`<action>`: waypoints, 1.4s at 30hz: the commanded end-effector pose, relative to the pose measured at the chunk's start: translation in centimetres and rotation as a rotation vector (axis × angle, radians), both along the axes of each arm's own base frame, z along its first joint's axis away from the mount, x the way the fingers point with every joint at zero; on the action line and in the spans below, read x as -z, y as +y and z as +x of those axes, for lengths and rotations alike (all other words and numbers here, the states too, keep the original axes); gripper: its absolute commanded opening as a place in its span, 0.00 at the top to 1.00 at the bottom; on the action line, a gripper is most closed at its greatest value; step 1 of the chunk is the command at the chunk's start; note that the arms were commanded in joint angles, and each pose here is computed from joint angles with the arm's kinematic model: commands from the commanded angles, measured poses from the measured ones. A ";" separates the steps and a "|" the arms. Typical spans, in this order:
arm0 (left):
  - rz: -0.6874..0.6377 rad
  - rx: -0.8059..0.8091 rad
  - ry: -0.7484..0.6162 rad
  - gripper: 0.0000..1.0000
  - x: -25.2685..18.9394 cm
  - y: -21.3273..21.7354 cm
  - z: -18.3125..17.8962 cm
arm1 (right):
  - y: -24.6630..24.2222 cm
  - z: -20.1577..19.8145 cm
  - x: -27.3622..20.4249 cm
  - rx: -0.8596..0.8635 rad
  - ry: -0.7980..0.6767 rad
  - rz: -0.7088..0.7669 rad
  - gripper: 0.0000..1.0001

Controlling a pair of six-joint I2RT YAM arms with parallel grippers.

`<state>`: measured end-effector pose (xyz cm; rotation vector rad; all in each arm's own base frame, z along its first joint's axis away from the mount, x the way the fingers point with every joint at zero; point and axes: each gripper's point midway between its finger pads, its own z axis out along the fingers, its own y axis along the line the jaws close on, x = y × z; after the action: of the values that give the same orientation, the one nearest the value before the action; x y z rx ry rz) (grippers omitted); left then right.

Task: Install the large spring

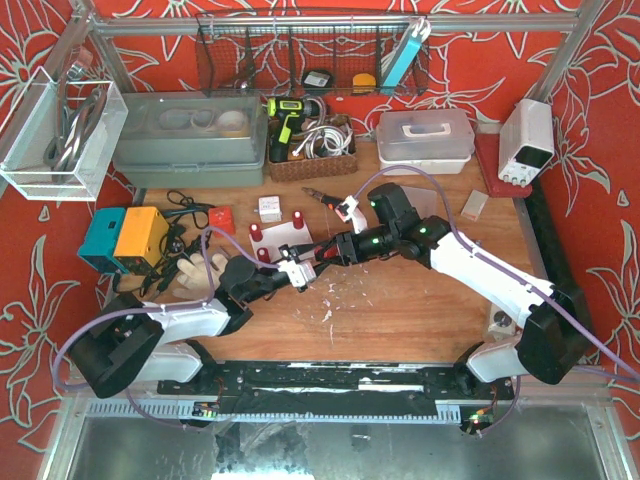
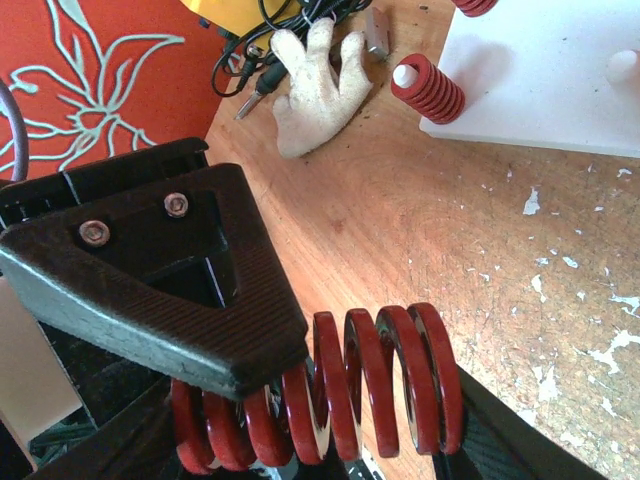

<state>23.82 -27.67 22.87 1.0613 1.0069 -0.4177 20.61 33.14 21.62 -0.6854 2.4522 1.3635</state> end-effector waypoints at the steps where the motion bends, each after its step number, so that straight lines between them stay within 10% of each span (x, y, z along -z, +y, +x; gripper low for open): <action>1: 0.004 0.035 -0.037 0.62 -0.2 -0.2 -0.5 | 0.6 -0.4 -1.3 -0.029 -0.026 0.051 0.73; 10: 0.023 0.064 -0.043 1.00 0.4 0.0 -0.9 | 0.6 -0.5 -1.6 -0.037 -0.030 0.059 0.61; 26: -0.001 -0.012 0.035 1.00 -0.5 1.0 0.5 | -2.6 0.8 -0.3 0.072 -0.159 -0.093 0.02; 42: -0.285 -0.379 0.614 1.00 1.0 6.7 8.3 | -17.6 7.3 -3.9 0.730 -0.711 -0.416 0.01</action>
<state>29.68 -22.62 21.08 0.6987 1.4882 -0.5160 25.65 20.51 27.19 -0.3359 2.1036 0.6193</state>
